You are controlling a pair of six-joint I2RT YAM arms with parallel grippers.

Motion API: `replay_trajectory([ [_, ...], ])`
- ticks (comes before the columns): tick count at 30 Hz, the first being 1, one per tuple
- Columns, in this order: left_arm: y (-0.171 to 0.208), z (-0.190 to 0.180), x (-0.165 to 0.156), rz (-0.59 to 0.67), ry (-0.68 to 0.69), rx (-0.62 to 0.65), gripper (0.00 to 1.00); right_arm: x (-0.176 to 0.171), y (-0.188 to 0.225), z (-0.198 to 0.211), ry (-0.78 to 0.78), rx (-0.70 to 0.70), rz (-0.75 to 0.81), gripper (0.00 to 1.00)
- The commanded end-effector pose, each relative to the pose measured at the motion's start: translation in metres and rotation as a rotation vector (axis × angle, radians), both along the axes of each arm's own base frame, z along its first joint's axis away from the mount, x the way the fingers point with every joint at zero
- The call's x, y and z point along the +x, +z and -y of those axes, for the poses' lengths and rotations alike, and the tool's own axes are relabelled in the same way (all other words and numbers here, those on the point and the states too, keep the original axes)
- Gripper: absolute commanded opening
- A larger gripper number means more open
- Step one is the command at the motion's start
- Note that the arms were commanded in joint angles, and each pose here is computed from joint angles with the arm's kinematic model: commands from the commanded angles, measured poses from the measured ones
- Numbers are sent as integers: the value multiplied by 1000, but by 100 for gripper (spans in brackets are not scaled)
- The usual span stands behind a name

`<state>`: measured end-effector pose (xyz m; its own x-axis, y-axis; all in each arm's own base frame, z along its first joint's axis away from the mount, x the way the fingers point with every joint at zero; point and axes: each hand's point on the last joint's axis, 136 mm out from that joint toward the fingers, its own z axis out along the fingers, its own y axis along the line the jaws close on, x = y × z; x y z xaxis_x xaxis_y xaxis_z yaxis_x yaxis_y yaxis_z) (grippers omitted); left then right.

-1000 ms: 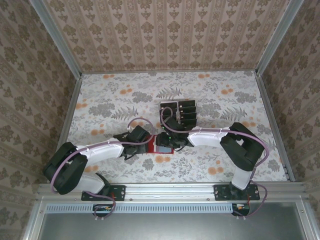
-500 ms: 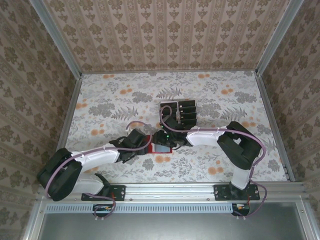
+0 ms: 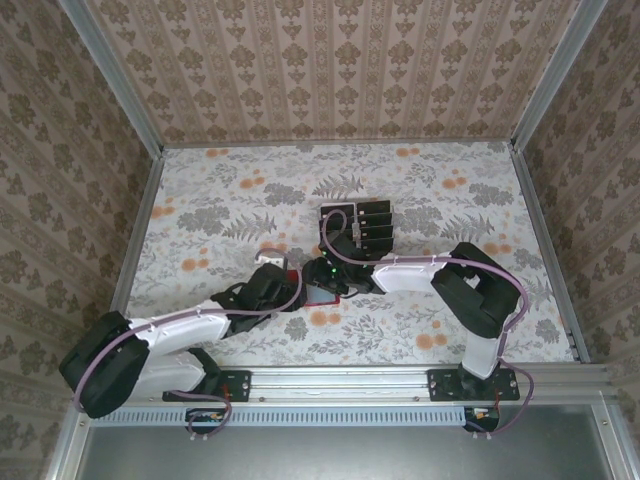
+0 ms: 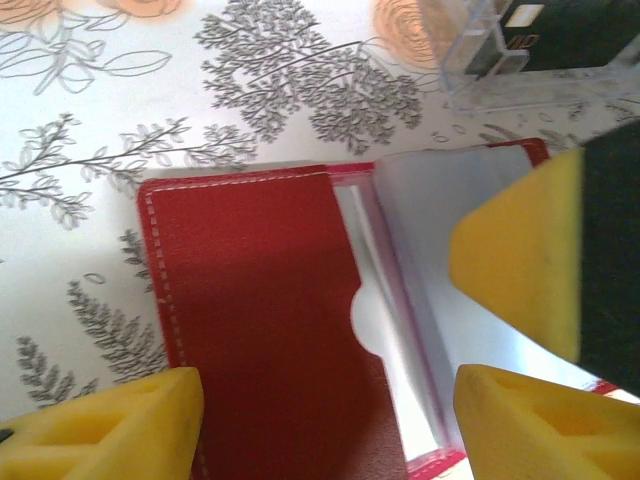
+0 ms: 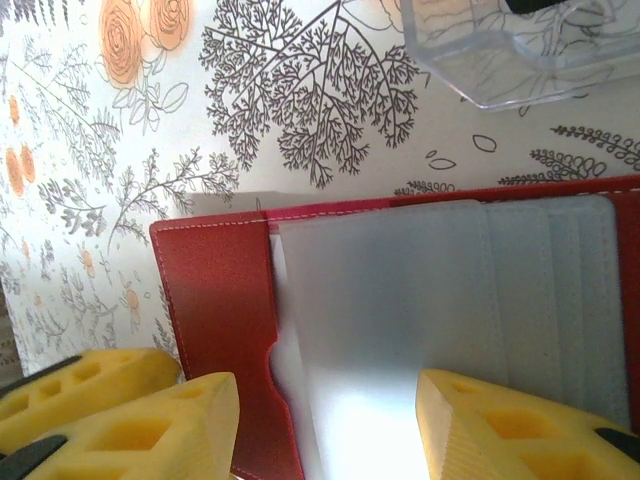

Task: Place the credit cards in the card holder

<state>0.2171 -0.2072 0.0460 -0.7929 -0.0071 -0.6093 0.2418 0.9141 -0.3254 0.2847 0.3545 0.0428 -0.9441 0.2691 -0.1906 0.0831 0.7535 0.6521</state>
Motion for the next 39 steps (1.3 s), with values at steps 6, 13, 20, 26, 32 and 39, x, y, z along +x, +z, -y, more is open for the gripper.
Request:
replay_trajectory([
  [6, -3, 10, -2, 21, -41, -9, 69, -6, -8, -6, -17, 31, -41, 51],
  [13, -5, 0, -2, 22, 8, 23, 68, -5, 0, -3, 2, 7, -14, 51],
  [20, -9, -36, 0, 8, 146, 125, 52, 3, 32, 9, 76, -120, 99, 52],
  [26, -22, -44, 0, -50, 173, 180, 43, 7, 34, 17, 141, -240, 134, 52],
  [32, -31, -38, 5, -74, 152, 203, 41, 7, 25, 23, 180, -311, 131, 52],
  [39, -33, -26, 13, -70, 108, 191, 40, 7, 17, 22, 200, -331, 121, 52],
])
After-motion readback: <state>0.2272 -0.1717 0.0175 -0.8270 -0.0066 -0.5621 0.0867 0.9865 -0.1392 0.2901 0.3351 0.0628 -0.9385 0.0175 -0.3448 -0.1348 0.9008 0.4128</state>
